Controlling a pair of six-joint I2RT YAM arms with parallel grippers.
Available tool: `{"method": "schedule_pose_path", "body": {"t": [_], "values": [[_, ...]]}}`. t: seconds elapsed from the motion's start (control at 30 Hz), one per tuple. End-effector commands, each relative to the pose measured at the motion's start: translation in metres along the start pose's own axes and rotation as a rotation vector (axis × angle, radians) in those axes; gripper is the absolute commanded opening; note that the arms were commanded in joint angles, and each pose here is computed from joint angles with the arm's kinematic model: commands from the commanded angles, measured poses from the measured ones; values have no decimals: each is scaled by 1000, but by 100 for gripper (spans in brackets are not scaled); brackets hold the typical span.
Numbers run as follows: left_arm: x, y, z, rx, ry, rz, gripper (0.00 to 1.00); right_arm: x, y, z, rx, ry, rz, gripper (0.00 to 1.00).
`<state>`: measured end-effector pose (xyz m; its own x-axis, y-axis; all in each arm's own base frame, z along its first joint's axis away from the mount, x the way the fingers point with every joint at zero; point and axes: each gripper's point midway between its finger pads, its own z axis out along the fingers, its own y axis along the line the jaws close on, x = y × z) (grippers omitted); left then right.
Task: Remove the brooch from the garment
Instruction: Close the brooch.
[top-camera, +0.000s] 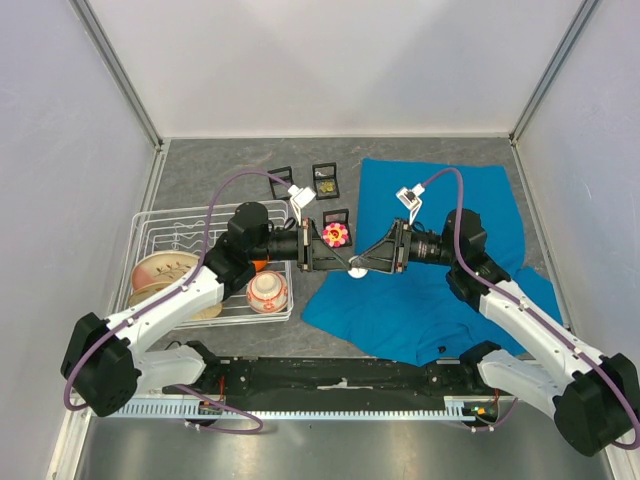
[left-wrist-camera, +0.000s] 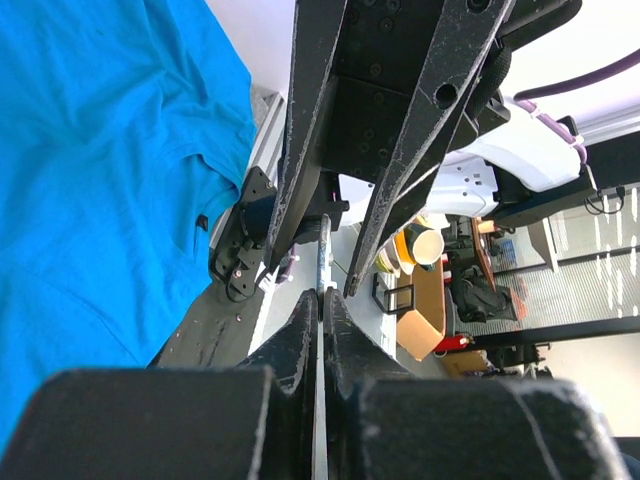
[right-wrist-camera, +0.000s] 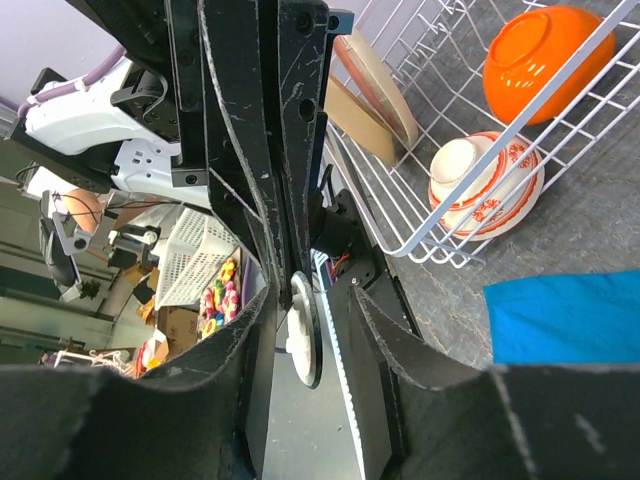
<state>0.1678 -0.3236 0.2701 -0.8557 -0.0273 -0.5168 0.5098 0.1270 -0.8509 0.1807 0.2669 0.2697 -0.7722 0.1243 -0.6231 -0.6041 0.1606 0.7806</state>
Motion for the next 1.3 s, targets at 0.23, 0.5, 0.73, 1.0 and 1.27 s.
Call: {"method": "schedule_pose_path", "body": {"t": [0.23, 0.5, 0.73, 1.0, 1.27], "values": [[-8, -19, 1, 87, -9, -7, 2, -6, 7, 1, -49, -28, -33, 38], [-9, -18, 1, 96, -10, -14, 2, 1, 4, 0, -52, -12, -30, 31], [-3, -21, -1, 116, 50, 1, 2, 7, 3, -1, -66, 22, -55, 29], [3, -18, -3, 119, 104, 2, 2, 14, 0, -1, -81, 54, -68, 24], [-1, -28, 0, 187, 87, -73, 2, 10, -1, 0, -79, 16, -87, 21]]}}
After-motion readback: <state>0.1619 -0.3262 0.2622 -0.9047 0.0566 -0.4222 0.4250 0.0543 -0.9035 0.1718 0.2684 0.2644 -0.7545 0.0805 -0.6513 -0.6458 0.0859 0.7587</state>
